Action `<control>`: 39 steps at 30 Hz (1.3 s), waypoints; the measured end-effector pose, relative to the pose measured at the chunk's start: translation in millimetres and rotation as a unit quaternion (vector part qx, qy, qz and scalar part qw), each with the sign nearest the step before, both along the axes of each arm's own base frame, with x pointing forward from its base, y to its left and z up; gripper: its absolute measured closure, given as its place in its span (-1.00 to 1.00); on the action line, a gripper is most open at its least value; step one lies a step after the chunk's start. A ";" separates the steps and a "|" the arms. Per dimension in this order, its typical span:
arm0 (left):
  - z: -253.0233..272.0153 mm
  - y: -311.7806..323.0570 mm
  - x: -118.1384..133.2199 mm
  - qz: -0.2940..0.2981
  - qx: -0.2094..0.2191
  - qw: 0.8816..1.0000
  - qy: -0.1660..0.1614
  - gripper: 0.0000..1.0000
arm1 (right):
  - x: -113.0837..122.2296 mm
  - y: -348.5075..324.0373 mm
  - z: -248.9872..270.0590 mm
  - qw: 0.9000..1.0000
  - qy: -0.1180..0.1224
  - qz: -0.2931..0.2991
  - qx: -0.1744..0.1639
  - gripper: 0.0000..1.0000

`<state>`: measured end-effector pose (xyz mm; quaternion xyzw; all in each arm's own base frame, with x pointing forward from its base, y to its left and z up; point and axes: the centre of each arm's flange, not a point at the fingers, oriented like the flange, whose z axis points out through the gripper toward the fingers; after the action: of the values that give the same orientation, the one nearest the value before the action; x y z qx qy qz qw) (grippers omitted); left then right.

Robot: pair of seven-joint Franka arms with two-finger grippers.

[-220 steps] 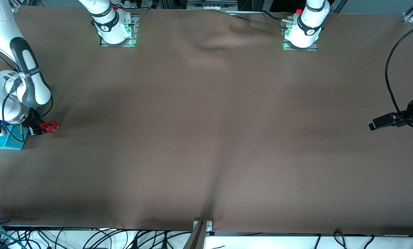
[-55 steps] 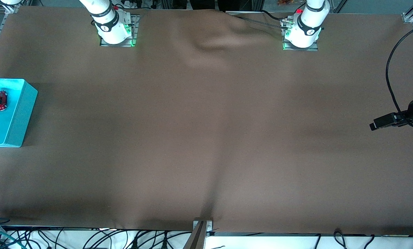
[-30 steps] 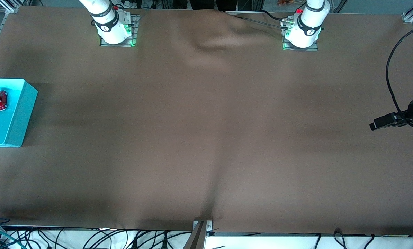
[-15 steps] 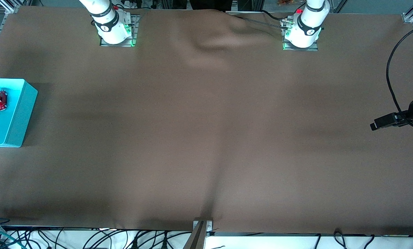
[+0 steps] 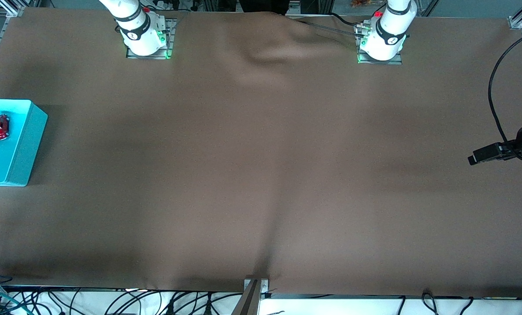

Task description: Wind red beetle toy and store in blue box

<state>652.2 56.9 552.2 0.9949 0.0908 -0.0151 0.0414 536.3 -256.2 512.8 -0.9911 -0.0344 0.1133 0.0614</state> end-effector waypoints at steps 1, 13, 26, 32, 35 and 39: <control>0.0 0.0 0.0 0.000 0.000 1.000 0.000 -1.00 | 1.9 7.6 2.1 1.000 0.001 0.005 0.000 -1.00; 0.0 0.2 0.0 0.000 0.000 1.000 0.000 -1.00 | 5.0 78.6 38.1 0.998 -0.005 0.062 0.006 -1.00; 0.0 0.2 0.0 0.000 0.000 1.000 0.000 -1.00 | -7.6 141.4 75.4 0.997 -0.003 0.071 0.010 -1.00; 0.0 0.2 0.0 0.000 0.000 1.000 0.000 -1.00 | -7.6 189.4 86.5 0.999 0.000 0.052 -0.006 -1.00; 0.0 0.2 0.0 0.000 0.000 1.000 0.000 -1.00 | -8.2 211.8 89.1 0.999 0.005 0.048 -0.014 -1.00; 0.0 0.2 0.0 0.000 0.000 1.000 0.000 -1.00 | -8.3 231.0 89.8 0.999 0.010 0.041 -0.023 -1.00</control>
<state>652.1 57.1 552.2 0.9949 0.0910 -0.0151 0.0414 528.0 -25.3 602.6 -0.9888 -0.0719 0.1260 0.0347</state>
